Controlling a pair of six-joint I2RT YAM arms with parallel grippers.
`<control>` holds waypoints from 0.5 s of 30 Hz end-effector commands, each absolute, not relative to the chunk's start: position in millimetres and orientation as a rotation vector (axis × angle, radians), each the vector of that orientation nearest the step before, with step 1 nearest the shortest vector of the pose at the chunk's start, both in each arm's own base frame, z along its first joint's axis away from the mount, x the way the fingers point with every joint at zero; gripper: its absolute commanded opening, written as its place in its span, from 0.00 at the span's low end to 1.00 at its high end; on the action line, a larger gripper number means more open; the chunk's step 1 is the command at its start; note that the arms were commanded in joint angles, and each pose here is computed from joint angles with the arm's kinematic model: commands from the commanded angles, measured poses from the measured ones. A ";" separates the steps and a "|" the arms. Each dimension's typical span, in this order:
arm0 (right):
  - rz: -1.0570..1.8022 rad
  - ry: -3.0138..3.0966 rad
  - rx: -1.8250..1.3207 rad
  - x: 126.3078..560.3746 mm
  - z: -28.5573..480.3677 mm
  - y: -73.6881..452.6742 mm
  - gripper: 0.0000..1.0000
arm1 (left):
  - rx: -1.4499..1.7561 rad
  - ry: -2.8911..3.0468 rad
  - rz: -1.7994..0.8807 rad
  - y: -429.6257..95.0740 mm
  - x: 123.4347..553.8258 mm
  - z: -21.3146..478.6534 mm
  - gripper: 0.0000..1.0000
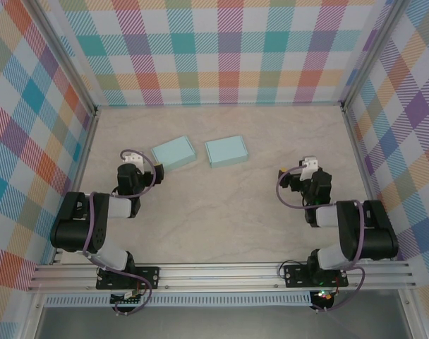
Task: Fold the paper box
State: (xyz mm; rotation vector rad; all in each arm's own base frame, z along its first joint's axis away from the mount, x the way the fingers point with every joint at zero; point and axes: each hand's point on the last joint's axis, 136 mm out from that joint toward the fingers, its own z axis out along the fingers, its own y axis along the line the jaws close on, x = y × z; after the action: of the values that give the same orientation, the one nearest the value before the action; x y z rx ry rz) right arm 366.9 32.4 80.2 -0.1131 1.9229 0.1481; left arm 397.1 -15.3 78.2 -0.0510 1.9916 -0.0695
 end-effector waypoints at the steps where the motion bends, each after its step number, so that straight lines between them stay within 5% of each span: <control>1: 0.172 1.856 -0.112 382.1 98.8 33.2 1.00 | -0.061 1.993 -0.089 -15.3 399.0 78.4 1.00; 15: 0.110 1.943 0.005 397.3 91.8 14.3 1.00 | -0.058 1.993 -0.082 -15.1 399.1 78.9 1.00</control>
State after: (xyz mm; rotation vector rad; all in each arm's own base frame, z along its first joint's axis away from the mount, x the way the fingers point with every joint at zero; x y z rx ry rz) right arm 396.5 17.7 92.9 -0.0165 1.9384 0.1116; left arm 396.9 -15.3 77.8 -0.0511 1.9932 -0.0695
